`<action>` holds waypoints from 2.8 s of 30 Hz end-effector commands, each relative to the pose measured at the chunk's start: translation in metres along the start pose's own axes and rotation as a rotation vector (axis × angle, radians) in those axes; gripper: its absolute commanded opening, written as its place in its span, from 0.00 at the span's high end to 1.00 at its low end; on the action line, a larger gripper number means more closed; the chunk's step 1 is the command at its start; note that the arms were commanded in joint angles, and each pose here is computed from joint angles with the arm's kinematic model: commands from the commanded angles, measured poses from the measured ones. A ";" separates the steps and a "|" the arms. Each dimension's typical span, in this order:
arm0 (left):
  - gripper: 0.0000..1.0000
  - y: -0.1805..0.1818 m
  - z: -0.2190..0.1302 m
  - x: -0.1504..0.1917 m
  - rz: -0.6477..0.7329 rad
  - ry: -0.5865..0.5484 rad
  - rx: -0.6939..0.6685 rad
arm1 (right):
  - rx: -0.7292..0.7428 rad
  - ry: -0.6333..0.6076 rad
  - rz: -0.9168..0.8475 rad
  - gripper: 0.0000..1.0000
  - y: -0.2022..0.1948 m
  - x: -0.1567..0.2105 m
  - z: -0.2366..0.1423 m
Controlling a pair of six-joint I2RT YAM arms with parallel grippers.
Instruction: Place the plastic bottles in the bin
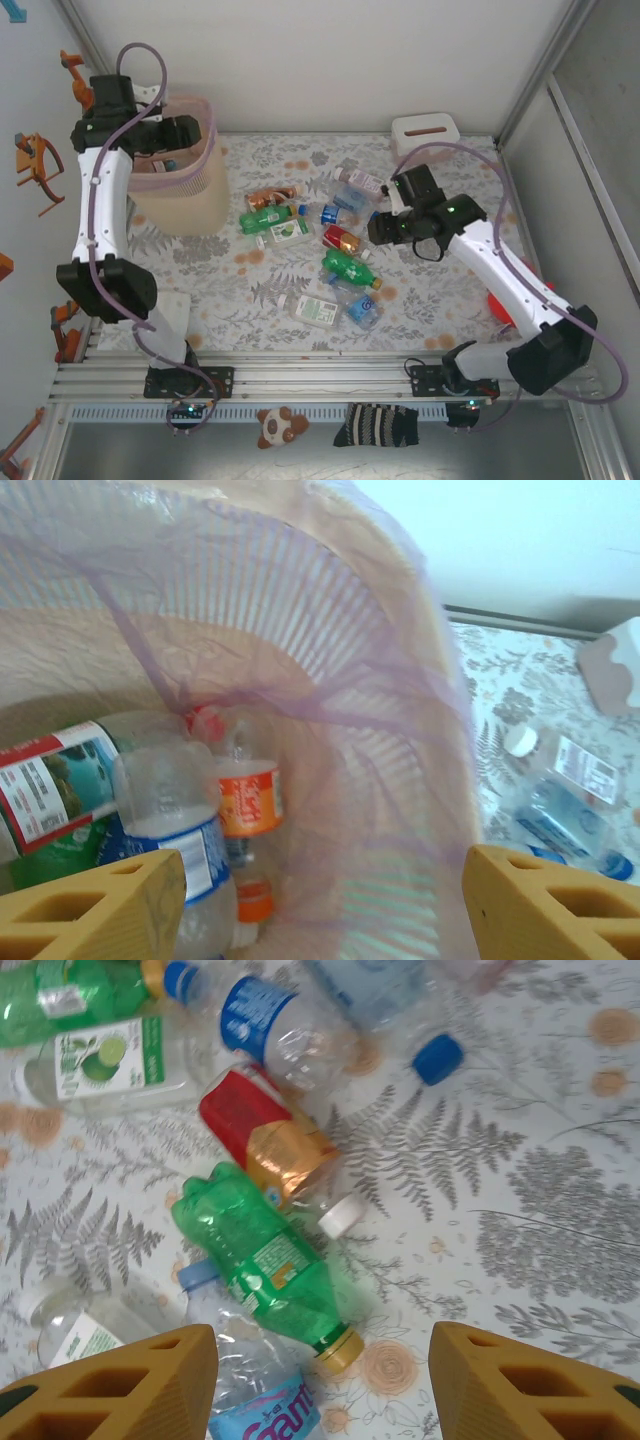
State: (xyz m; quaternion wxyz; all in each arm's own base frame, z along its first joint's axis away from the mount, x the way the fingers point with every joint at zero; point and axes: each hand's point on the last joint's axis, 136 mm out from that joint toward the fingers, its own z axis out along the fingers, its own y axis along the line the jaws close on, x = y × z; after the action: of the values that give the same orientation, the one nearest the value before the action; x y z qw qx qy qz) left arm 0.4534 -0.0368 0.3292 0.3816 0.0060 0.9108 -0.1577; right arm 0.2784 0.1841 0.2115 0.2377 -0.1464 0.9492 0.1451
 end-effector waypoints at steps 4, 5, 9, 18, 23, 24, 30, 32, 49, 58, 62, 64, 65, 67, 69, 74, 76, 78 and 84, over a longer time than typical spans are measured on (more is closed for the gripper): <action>0.27 -0.025 -0.037 0.012 -0.027 -0.085 0.089 | -0.042 0.088 -0.207 0.43 0.055 0.010 0.022; 0.27 -0.027 -0.042 0.015 -0.035 -0.100 0.098 | -0.038 0.106 -0.247 0.43 0.065 0.012 0.027; 0.26 -0.036 -0.063 0.025 -0.069 -0.167 0.150 | -0.007 0.199 -0.421 0.43 0.102 0.028 0.055; 0.24 -0.048 -0.095 0.046 -0.110 -0.266 0.204 | 0.042 0.351 -0.765 0.42 0.169 0.061 0.108; 0.23 -0.055 -0.107 0.053 -0.128 -0.283 0.233 | 0.043 0.410 -0.857 0.41 0.192 0.081 0.132; 0.23 -0.056 -0.108 0.054 -0.132 -0.284 0.243 | 0.042 0.420 -0.866 0.41 0.195 0.084 0.135; 0.23 -0.062 -0.117 0.057 -0.149 -0.312 0.271 | 0.029 0.504 -0.929 0.37 0.211 0.107 0.159; 0.23 -0.065 -0.119 0.057 -0.150 -0.315 0.290 | 0.033 0.540 -0.951 0.37 0.213 0.117 0.168; 0.24 -0.074 -0.134 0.055 -0.165 -0.347 0.331 | 0.134 0.569 -0.998 0.54 0.200 0.130 0.193; 0.25 -0.088 -0.135 0.054 -0.107 -0.365 0.374 | 0.024 0.432 -0.908 0.60 0.225 0.099 0.153; 0.25 -0.107 -0.137 0.054 -0.036 -0.380 0.434 | -0.080 0.343 -0.800 0.60 0.236 0.076 0.128; 0.25 -0.120 -0.137 0.054 0.010 -0.381 0.473 | -0.137 0.288 -0.737 0.60 0.238 0.061 0.112; 0.25 -0.126 -0.136 0.054 0.028 -0.379 0.493 | -0.158 0.264 -0.708 0.60 0.238 0.053 0.106; 0.24 -0.138 -0.136 0.054 0.062 -0.377 0.539 | -0.198 0.212 -0.634 0.61 0.232 0.036 0.093; 0.24 -0.148 -0.137 0.055 0.090 -0.375 0.586 | -0.234 0.168 -0.555 0.62 0.222 0.019 0.083; 0.23 -0.175 -0.143 0.059 0.191 -0.401 0.697 | -0.318 0.019 -0.401 0.62 0.193 -0.019 0.048; 0.23 -0.188 -0.147 0.064 0.252 -0.417 0.767 | -0.346 -0.049 -0.370 0.62 0.182 -0.032 0.030; 0.23 -0.199 -0.149 0.067 0.296 -0.421 0.819 | -0.364 -0.106 -0.345 0.62 0.173 -0.043 0.014; 0.19 -0.235 -0.158 0.091 0.473 -0.446 0.983 | -0.438 -0.304 -0.320 0.63 0.157 -0.071 -0.049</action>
State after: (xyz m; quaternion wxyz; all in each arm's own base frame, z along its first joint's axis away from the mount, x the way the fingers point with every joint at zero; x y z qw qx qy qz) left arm 0.2688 -0.2088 0.4227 0.5183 0.2754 0.6644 -0.4628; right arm 0.2664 0.3262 0.2759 0.3080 -0.3231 0.8511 0.2763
